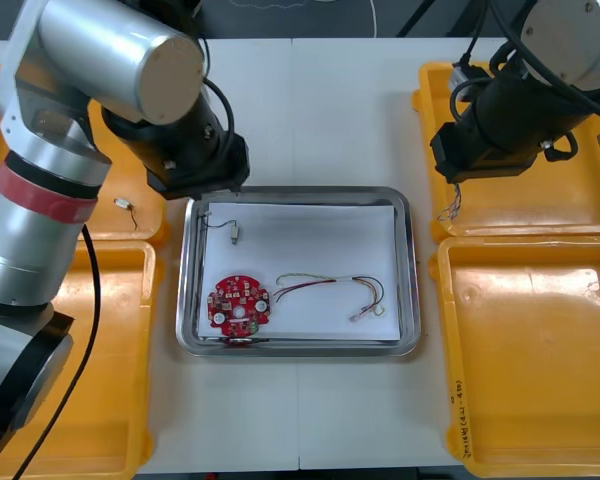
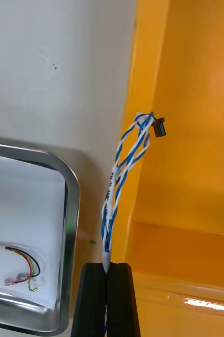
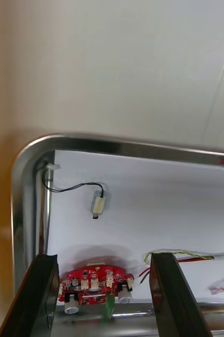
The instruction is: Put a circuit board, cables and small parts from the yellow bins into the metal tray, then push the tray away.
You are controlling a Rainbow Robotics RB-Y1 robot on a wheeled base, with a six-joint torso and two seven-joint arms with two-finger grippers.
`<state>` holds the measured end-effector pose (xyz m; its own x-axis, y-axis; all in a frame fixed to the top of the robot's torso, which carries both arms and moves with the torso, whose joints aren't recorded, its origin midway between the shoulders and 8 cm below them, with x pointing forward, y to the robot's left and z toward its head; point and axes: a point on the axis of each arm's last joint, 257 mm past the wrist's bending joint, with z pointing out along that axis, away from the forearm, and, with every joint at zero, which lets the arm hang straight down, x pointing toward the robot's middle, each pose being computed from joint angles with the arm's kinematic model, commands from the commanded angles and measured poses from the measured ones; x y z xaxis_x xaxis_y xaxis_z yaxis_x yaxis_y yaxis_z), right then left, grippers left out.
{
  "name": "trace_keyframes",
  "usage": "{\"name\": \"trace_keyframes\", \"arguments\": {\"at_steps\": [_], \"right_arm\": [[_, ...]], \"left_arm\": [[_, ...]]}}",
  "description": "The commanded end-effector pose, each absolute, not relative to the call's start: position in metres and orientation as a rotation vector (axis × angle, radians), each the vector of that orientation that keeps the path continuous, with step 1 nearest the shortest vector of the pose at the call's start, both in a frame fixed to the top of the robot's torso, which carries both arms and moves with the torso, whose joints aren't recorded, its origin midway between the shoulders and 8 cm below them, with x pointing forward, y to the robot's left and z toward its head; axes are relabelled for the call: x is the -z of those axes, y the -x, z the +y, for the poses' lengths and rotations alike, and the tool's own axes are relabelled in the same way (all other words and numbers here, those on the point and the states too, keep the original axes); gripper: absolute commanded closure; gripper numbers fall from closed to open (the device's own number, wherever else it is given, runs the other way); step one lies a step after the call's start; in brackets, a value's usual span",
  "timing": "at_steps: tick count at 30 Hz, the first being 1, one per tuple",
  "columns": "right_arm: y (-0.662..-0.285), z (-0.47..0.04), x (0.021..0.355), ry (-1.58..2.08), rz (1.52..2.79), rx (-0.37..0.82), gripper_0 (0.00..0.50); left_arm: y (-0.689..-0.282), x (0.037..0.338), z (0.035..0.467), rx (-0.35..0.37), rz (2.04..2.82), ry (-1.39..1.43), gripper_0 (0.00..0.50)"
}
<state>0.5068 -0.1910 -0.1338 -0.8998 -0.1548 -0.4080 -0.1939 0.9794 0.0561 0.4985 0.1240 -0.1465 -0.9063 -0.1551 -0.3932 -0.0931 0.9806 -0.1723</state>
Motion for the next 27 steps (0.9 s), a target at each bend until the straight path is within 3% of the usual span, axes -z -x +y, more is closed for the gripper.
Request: {"name": "trace_keyframes", "arguments": {"at_steps": [1, 7, 14, 27], "right_arm": [[-0.501, -0.184, 0.124, 0.406, 2.653, -0.033, 0.5], [-0.49, -0.154, 0.123, 0.603, 2.579, 0.025, 0.5], [-0.481, -0.123, 0.13, 0.867, 2.482, 0.098, 0.5], [-0.483, -0.059, 0.134, 1.362, 2.162, 0.265, 0.5]], "left_arm": [[-0.509, 0.104, 0.154, 0.237, 2.601, 0.193, 0.0], [-0.518, 0.073, 0.19, 0.268, 2.528, 0.28, 0.0], [-0.523, 0.053, 0.234, 0.242, 2.485, 0.353, 0.0], [-0.526, 0.054, 0.31, 0.155, 2.516, 0.483, 0.0]]}}
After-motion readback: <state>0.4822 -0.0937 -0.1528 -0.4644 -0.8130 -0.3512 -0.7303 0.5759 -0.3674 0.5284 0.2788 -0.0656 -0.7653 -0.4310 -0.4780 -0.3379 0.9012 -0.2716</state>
